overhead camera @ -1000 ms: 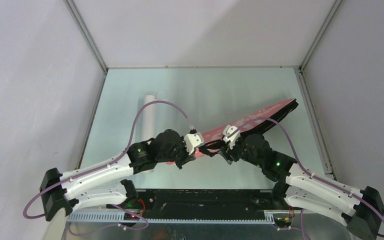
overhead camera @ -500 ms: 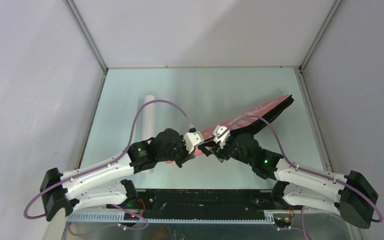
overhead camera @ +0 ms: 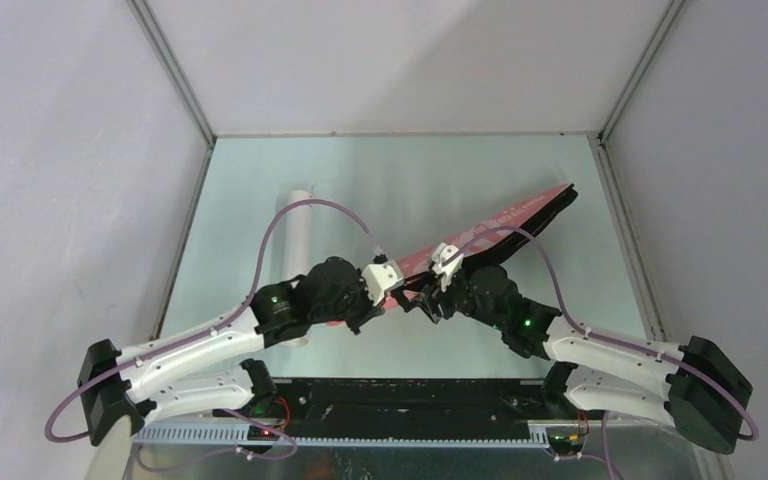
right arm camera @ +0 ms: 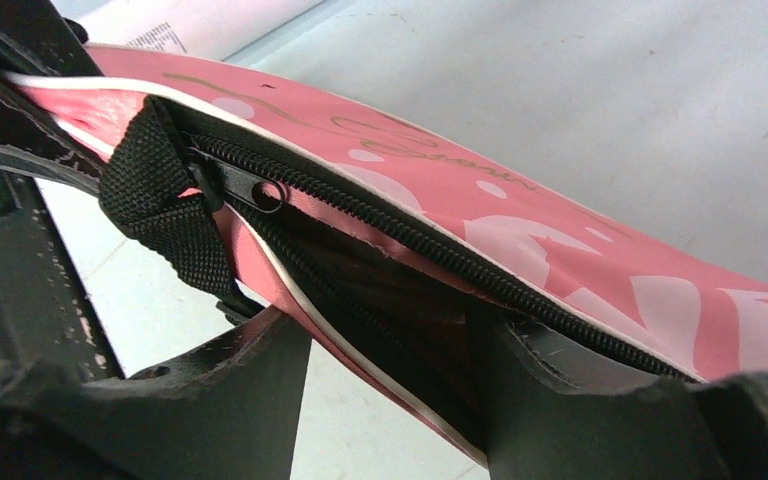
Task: Pack up the badminton gear
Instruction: Zip the racket bag at the center of the board.
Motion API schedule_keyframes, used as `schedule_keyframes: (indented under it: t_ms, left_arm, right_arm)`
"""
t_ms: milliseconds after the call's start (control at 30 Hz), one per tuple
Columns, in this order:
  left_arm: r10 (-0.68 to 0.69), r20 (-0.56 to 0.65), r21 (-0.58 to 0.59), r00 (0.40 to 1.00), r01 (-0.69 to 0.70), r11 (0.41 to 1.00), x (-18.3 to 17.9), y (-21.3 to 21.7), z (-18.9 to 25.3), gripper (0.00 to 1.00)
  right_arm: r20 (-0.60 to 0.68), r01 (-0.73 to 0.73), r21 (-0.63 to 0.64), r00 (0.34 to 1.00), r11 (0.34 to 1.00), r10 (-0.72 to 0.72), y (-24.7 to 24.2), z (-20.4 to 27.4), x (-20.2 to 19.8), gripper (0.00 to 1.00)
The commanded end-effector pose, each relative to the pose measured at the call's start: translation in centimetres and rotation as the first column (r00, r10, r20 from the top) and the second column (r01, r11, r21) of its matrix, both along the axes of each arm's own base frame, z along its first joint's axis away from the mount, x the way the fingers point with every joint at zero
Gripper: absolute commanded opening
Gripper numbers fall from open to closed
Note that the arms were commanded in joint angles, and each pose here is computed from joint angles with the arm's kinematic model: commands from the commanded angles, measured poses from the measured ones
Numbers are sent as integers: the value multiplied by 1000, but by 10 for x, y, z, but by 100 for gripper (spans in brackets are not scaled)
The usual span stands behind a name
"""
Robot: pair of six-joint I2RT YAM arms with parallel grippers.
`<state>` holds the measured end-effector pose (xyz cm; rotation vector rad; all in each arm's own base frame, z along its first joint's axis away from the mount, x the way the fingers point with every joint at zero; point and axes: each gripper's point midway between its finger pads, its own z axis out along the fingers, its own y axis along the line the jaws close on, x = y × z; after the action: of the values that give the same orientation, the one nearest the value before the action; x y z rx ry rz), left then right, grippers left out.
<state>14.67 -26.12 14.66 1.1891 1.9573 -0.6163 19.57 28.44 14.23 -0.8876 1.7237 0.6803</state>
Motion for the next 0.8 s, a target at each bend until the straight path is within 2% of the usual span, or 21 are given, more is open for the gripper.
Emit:
schedule_keyframes:
  t_ms: [0, 167, 433, 500, 567, 667, 767]
  left_arm:
    - [-122, -100, -97, 988, 112, 989, -29, -24, 3, 0]
    - [-103, -90, -94, 991, 94, 991, -26, -22, 3, 0]
    - [-130, -103, -140, 986, 115, 983, -33, -25, 11, 0]
    - [-131, -105, -141, 986, 115, 983, -34, -24, 11, 0]
    - [-132, -105, -152, 986, 116, 982, -35, -24, 13, 0]
    - [-139, -110, -161, 984, 120, 980, -37, -25, 13, 0]
    - [-142, -122, -155, 982, 122, 980, -38, -25, 10, 0]
  right_arm:
    - [54, -262, 439, 962, 860, 266, 57, 111, -43, 59]
    - [20, -266, 426, 958, 865, 285, 57, 104, -48, 63]
    - [23, -123, 369, 992, 921, 123, 59, 92, -24, 61]
    - [11, -72, 344, 997, 936, 73, 59, 85, -17, 59]
    - [-11, 56, 337, 998, 940, -56, 53, 84, 0, 57]
    - [-92, 189, 373, 982, 909, -166, 49, 82, 9, 56]
    - [-104, 253, 401, 967, 881, -230, 49, 85, 12, 53]
